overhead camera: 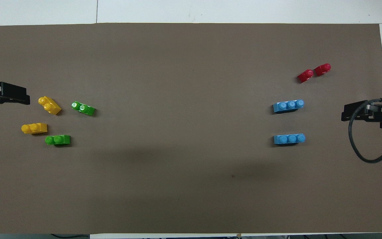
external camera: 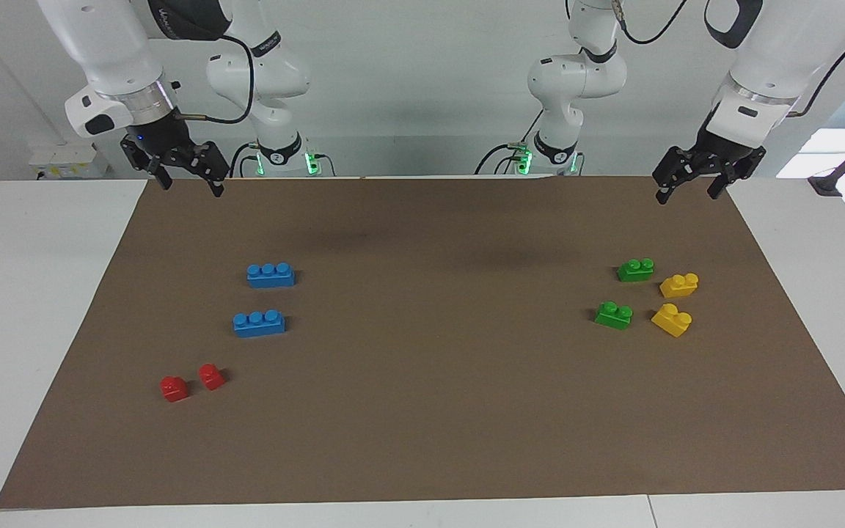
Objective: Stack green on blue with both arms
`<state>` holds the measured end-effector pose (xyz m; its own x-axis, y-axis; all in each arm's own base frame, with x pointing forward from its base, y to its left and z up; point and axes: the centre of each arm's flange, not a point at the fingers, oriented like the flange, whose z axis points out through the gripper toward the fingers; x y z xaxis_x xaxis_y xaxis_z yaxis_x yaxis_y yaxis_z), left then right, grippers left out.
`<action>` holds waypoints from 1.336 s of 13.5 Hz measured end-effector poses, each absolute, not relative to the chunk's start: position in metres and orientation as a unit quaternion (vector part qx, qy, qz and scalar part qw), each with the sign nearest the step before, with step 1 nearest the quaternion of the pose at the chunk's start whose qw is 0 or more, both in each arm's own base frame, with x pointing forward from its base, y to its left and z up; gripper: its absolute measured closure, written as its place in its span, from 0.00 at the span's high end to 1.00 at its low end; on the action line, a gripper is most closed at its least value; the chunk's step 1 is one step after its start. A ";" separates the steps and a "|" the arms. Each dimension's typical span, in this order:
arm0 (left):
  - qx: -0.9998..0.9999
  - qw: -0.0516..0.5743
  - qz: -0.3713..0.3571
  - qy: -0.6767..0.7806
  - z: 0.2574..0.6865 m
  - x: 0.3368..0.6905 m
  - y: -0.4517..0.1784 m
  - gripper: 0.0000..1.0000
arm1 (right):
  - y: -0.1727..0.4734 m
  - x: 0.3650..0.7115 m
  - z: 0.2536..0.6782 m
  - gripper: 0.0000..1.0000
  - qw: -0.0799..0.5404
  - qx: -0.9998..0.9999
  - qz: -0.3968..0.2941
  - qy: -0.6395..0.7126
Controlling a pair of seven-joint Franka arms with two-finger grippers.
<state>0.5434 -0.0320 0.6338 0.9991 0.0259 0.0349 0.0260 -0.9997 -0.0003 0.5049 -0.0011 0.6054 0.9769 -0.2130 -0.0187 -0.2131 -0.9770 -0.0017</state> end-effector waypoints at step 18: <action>-1.000 -0.001 -0.018 -0.024 0.634 0.543 -0.031 1.00 | -0.001 0.505 0.605 1.00 0.002 -0.994 0.009 0.107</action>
